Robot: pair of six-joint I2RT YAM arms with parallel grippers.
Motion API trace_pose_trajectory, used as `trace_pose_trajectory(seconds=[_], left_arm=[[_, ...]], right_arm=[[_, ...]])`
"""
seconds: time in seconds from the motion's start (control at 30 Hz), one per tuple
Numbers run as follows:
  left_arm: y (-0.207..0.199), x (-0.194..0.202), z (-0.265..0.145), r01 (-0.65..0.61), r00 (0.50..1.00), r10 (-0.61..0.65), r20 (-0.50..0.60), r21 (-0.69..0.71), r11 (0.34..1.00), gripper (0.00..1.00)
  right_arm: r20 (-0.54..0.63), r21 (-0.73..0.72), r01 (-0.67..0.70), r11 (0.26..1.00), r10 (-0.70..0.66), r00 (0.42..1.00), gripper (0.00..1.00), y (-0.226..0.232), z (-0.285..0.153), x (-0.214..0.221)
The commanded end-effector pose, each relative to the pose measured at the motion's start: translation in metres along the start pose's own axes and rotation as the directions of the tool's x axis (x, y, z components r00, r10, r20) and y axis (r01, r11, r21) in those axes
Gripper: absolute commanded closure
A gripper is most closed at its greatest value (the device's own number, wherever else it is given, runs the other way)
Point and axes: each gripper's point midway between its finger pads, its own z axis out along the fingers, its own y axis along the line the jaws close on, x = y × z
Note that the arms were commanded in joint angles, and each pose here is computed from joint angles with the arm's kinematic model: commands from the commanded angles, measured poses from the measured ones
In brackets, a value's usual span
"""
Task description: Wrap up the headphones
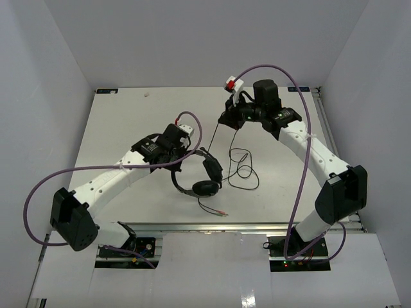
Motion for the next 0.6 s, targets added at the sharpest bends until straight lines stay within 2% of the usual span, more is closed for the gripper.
trace_pose_trajectory(seconds=[0.0,0.1,0.3,0.4,0.43,0.57], left_arm=[[0.044,-0.016,-0.011,0.080,0.997,-0.075,0.027,-0.293,0.953,1.00],[0.058,-0.026,-0.011,0.112,0.994,-0.102,0.047,-0.397,0.911,1.00],[0.057,-0.040,0.000,0.203,0.979,-0.174,0.107,-0.430,0.880,1.00],[0.051,-0.049,0.005,0.262,0.964,-0.216,0.156,-0.401,0.878,1.00],[0.050,-0.054,0.004,0.304,0.949,-0.245,0.196,-0.376,0.876,1.00],[0.037,-0.071,-0.005,0.400,0.899,-0.327,0.292,-0.240,0.885,1.00]], right_arm=[[0.001,-0.022,0.024,0.999,-0.024,1.000,0.92,0.034,-0.018,0.001],[-0.003,-0.101,0.009,0.995,-0.010,1.000,0.92,0.068,-0.012,0.013],[0.042,-0.267,-0.022,0.964,0.034,0.999,0.92,0.132,-0.001,0.019],[0.048,-0.318,-0.063,0.946,0.082,0.995,0.92,0.154,0.004,0.027],[0.032,-0.326,-0.110,0.939,0.127,0.991,0.92,0.158,0.006,0.040],[0.082,-0.359,-0.137,0.923,0.178,0.981,0.92,0.174,0.006,0.058]])
